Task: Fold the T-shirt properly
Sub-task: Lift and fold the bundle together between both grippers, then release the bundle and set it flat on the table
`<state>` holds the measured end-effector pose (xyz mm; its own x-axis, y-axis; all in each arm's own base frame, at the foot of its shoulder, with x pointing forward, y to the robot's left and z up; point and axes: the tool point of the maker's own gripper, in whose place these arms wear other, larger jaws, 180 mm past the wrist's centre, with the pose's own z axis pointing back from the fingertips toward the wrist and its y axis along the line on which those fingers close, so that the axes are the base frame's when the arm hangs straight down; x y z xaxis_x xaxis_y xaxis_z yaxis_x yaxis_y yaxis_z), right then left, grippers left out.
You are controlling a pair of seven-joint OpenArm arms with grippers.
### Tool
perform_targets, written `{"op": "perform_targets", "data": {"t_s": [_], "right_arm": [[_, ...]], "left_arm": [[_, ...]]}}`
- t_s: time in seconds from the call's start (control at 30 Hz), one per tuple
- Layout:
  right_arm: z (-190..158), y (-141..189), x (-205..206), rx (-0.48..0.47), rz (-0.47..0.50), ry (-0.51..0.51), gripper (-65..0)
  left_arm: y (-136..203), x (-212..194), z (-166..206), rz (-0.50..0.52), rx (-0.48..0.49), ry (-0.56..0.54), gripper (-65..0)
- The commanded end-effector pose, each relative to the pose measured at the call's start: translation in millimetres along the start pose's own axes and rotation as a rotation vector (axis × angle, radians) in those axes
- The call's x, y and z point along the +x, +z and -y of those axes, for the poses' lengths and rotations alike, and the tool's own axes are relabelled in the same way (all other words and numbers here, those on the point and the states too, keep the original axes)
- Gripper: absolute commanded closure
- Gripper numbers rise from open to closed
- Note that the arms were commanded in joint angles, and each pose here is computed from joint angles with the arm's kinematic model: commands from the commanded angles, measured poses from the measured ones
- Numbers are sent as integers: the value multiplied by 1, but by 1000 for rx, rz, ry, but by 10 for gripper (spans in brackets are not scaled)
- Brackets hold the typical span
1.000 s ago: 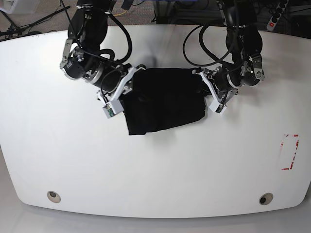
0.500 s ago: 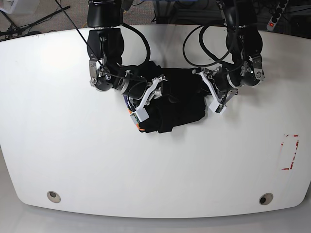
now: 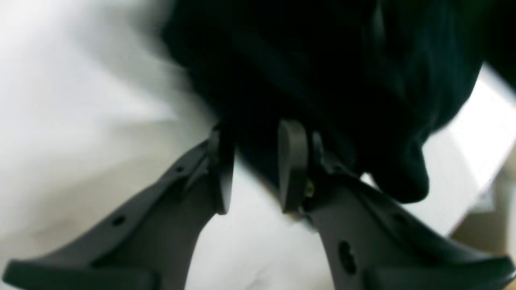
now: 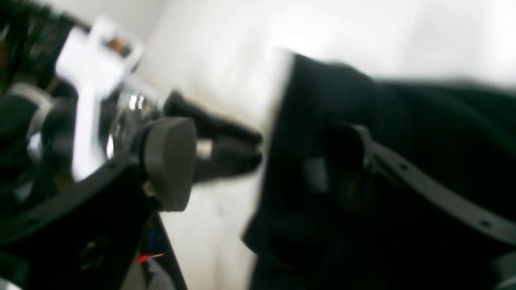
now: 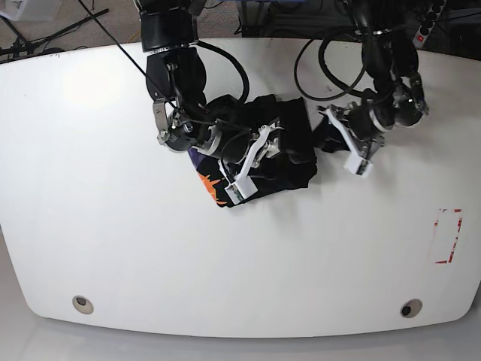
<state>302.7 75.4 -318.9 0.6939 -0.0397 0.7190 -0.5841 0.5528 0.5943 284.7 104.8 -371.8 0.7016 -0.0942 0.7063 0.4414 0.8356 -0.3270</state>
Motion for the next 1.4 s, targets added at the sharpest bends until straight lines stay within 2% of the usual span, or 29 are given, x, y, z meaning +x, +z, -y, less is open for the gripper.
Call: {"op": "perform_targets", "data": {"t_s": [0.0, 0.13, 0.3, 0.4, 0.5, 0.57, 0.8, 0.9, 1.07, 1.2, 1.37], "right_arm": [[-12, 13, 25, 16, 76, 74, -474], [-6, 28, 12, -15, 52, 97, -472], [7, 38, -17, -47, -17, 74, -465], [16, 38, -31, -69, -53, 63, -377], [17, 25, -45, -87, -110, 82, -249], [8, 11, -54, -88, -162, 134, -197], [-22, -31, -81, -129, -329, 382, -193], [-27, -29, -71, -155, -310, 433, -193], [-39, -10, -44, -170, -221, 500, -193], [-3, 12, -38, -260, -221, 479, -193], [36, 36, -3, -325, -141, 421, -190]], "left_arm": [[26, 22, -15, 74, 49, -52, -171], [60, 18, -49, 71, 136, -64, -171], [99, 8, -90, 48, 263, -54, -171], [113, 8, -102, 45, 305, -57, -171], [121, 10, -109, 46, 328, -63, -171], [122, 11, -109, 50, 331, -68, -171], [104, 15, -93, 32, 272, -104, -171], [98, 24, -79, 33, 248, -162, -171], [77, 31, -43, -31, 205, -330, -171], [59, 35, -17, -50, 141, -410, -171], [41, 29, 9, -62, 62, -432, -171]]}}
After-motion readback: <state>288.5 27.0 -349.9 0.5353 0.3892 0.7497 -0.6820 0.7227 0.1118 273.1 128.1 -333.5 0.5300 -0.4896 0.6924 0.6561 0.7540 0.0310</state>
